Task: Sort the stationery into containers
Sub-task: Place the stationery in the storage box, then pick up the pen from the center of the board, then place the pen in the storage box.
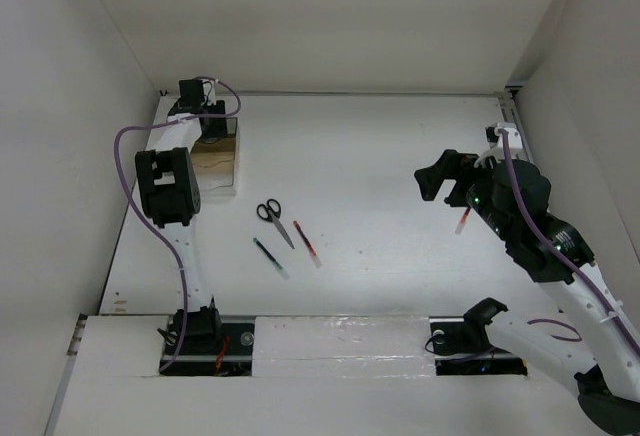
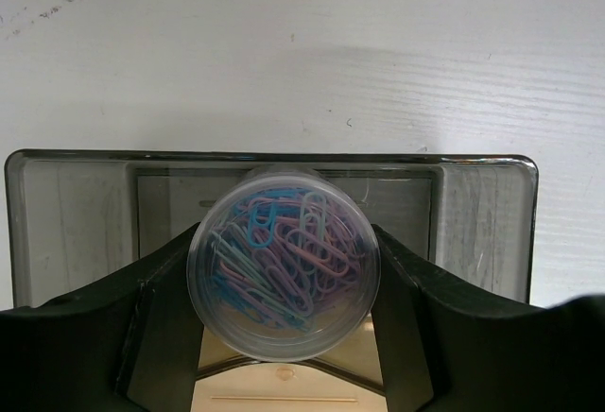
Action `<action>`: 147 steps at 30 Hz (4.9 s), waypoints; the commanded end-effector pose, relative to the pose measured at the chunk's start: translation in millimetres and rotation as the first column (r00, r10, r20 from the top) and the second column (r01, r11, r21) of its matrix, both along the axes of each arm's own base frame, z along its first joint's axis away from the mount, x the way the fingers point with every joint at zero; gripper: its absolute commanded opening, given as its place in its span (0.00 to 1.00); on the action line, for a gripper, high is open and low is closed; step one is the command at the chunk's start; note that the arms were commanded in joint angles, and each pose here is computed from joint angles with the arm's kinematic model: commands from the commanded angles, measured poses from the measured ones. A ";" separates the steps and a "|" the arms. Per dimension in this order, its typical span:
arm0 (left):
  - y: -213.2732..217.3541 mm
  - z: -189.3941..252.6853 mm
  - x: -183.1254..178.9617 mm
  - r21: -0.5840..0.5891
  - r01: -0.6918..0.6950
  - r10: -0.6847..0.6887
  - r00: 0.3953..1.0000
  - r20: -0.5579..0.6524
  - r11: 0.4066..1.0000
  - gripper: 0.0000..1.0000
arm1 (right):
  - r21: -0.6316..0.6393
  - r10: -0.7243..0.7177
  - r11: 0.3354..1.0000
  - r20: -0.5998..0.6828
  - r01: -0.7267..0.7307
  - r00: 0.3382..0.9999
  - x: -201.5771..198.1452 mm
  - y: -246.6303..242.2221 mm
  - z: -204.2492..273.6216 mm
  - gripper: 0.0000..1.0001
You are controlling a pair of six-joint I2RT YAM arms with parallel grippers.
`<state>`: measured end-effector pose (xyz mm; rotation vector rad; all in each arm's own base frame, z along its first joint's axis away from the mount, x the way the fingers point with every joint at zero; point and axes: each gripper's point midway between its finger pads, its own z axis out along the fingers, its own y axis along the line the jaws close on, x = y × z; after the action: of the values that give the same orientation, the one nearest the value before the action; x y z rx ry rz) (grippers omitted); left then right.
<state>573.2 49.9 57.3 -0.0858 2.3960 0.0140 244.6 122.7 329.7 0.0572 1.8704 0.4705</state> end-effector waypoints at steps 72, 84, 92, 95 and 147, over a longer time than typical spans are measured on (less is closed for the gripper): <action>-203.3 189.3 -231.0 0.018 0.576 -0.569 0.802 0.180 0.817 1.00 | -0.214 -0.484 0.855 -0.660 0.473 0.574 96.5 -143.5 -286.9 0.91; -207.4 185.0 -228.9 0.014 0.593 -0.585 0.790 0.181 0.805 1.00 | -0.276 -0.459 0.872 -0.749 0.404 0.478 77.9 -145.0 -330.5 0.47; -206.5 191.5 -217.5 -0.010 0.555 -0.541 0.816 0.203 0.832 1.00 | -0.319 -0.465 0.880 -0.730 0.353 0.501 75.9 -136.7 -330.3 0.00; -210.1 193.0 -207.5 -0.045 0.557 -0.538 0.818 0.205 0.829 1.00 | -0.302 -0.423 0.906 -0.655 0.297 0.626 91.1 -119.5 -295.5 0.00; -232.3 238.1 -234.7 -0.488 0.775 -0.723 0.596 0.350 0.402 0.25 | 0.445 0.653 0.489 0.383 -0.750 0.653 69.9 319.4 -16.6 0.00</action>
<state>349.7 -182.7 269.4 0.6626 2.1312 -1.2122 319.3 437.3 265.3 -0.3506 1.6186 1.5247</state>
